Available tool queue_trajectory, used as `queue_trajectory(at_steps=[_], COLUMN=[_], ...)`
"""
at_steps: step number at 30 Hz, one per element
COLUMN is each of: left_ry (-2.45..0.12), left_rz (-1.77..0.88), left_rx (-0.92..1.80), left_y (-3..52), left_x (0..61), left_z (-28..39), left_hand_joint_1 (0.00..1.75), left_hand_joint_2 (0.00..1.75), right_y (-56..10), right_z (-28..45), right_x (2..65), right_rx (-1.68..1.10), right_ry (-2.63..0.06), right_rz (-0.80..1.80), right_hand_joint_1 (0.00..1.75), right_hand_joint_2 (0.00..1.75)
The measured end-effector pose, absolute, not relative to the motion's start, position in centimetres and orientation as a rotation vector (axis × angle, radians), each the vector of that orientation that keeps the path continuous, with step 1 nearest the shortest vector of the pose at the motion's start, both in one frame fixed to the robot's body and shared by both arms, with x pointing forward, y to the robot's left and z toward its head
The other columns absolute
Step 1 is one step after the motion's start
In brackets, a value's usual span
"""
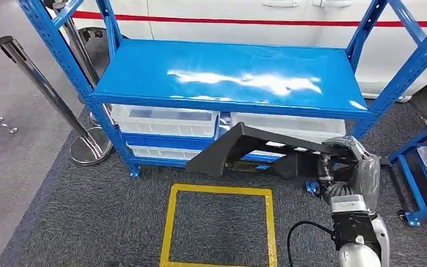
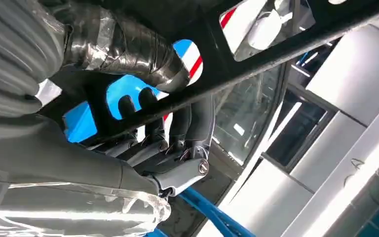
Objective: Take the parts from the cabinet and place them on the table.
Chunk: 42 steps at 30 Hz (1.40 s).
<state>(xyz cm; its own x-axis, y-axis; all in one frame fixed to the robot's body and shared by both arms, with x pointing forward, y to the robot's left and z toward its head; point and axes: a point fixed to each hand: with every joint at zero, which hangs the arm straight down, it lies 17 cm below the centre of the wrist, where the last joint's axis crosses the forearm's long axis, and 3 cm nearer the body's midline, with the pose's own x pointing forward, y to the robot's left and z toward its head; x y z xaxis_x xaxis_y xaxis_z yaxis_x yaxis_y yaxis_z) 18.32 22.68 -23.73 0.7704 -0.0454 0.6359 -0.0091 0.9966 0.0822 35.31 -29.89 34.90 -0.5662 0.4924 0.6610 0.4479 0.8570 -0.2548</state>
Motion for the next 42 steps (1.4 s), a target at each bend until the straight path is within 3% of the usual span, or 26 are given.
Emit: queue_trajectory(at_steps=[42], left_ry=[-0.684], left_rz=[-0.014], left_rx=[0.073], left_y=[22.52], left_x=[18.18], left_z=[-23.79], left_hand_joint_1=[0.00], left_hand_joint_2=[1.75], right_y=[-29.58], right_z=[35.48], right_x=[35.74], right_rx=[-0.662], right_ry=[-2.269], right_rz=[0.077], right_hand_joint_1=[1.75], right_hand_joint_2=[1.75])
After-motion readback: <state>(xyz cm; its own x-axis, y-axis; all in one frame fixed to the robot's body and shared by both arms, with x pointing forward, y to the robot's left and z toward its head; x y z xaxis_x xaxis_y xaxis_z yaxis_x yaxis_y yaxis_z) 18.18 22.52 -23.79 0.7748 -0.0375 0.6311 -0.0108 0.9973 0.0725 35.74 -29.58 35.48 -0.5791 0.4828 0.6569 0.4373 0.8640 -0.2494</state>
